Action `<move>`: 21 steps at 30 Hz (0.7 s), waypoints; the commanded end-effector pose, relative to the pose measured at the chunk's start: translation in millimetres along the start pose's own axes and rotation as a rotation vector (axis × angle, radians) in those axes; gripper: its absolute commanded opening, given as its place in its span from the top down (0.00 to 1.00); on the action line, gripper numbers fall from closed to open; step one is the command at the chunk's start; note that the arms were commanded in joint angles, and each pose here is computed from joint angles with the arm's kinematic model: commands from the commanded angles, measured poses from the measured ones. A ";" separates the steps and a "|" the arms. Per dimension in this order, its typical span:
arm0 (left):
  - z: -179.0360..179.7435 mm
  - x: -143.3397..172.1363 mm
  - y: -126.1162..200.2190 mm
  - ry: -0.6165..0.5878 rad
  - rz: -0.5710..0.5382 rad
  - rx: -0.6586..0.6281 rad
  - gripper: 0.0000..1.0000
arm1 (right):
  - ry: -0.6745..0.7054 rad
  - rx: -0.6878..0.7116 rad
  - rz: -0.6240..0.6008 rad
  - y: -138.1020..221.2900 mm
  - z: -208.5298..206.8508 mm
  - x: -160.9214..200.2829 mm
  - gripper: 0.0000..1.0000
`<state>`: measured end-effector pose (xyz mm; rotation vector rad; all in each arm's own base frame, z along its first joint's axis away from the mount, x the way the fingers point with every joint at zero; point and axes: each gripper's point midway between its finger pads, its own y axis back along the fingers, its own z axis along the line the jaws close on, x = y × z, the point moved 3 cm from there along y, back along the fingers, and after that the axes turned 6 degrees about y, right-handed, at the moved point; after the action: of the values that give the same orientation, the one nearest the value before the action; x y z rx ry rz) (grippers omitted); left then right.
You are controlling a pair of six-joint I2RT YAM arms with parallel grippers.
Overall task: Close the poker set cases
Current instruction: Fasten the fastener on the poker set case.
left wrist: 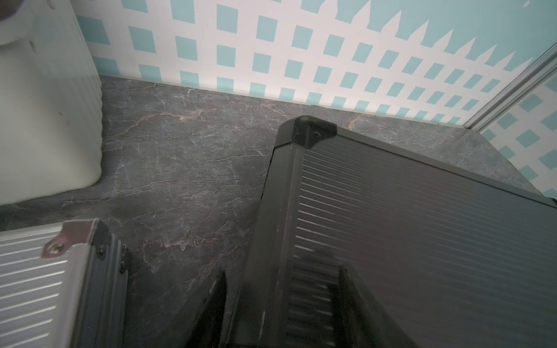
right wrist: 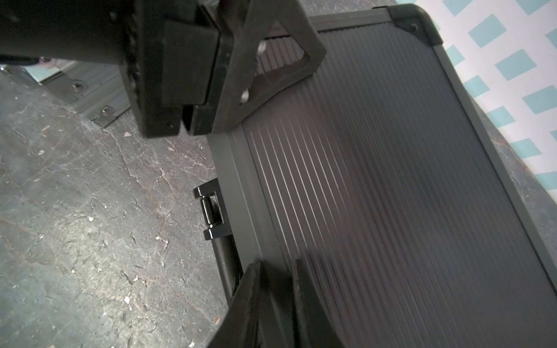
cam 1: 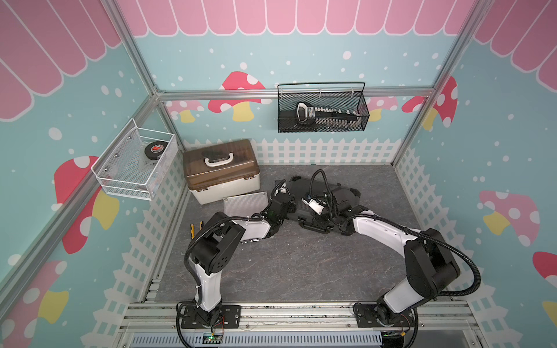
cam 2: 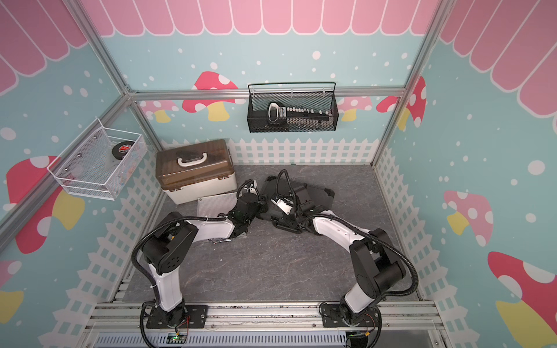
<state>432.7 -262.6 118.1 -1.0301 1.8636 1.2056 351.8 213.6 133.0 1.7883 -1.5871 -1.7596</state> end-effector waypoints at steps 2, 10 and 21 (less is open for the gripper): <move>16.4 78.2 6.9 -0.084 0.280 -0.020 0.41 | -0.072 0.131 0.305 -18.9 -13.2 80.5 0.78; 11.9 72.0 7.5 -0.093 0.277 -0.012 0.41 | -0.173 0.218 0.138 6.2 -40.6 29.1 0.71; 7.9 54.8 13.0 -0.135 0.263 -0.022 0.41 | -0.373 0.511 -0.032 81.3 -81.4 7.6 0.61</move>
<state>429.0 -262.1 121.3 -0.9775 1.8597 1.2410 373.1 153.9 199.9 1.7764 -2.1296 -1.9177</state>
